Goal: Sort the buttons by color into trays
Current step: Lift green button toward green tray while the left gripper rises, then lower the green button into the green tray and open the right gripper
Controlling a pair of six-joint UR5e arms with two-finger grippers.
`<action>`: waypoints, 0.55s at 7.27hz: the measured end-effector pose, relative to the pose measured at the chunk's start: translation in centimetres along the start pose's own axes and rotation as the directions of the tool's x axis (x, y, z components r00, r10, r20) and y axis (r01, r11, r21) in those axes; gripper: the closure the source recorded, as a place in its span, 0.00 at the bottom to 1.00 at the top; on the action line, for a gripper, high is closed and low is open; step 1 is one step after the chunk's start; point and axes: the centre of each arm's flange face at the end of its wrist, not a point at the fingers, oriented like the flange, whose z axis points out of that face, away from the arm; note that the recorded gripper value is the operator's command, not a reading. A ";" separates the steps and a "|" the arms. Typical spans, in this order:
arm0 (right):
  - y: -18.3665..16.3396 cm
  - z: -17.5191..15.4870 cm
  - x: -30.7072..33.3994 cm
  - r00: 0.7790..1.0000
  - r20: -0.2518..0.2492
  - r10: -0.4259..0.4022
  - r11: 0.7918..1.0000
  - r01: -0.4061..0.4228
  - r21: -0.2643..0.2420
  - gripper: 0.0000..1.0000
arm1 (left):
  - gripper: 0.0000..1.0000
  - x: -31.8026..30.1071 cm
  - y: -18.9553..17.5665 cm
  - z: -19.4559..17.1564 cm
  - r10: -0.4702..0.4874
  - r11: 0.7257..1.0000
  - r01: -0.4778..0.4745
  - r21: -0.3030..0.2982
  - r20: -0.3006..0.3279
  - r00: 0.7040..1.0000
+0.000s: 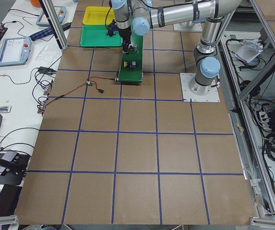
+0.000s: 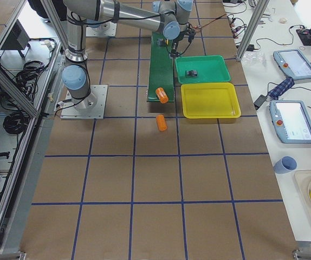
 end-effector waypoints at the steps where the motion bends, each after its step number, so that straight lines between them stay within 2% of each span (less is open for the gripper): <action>1: -2.1 0.7 -0.8 1.000 0.015 -0.007 0.999 0.006 0.036 1.00 | 0.00 1.0 1.3 -1.7 0.023 0.999 -0.024 0.023 0.048 0.999; 3: -5.2 3.6 -1.9 0.999 0.024 -0.039 0.997 0.037 0.071 1.00 | 0.00 1.7 3.0 -3.8 0.030 0.997 -0.036 0.069 0.084 0.996; 4: -6.0 4.7 -2.2 0.999 0.027 -0.047 0.995 0.044 0.084 0.89 | 0.00 1.8 3.5 -4.5 0.027 0.996 -0.034 0.086 0.081 0.996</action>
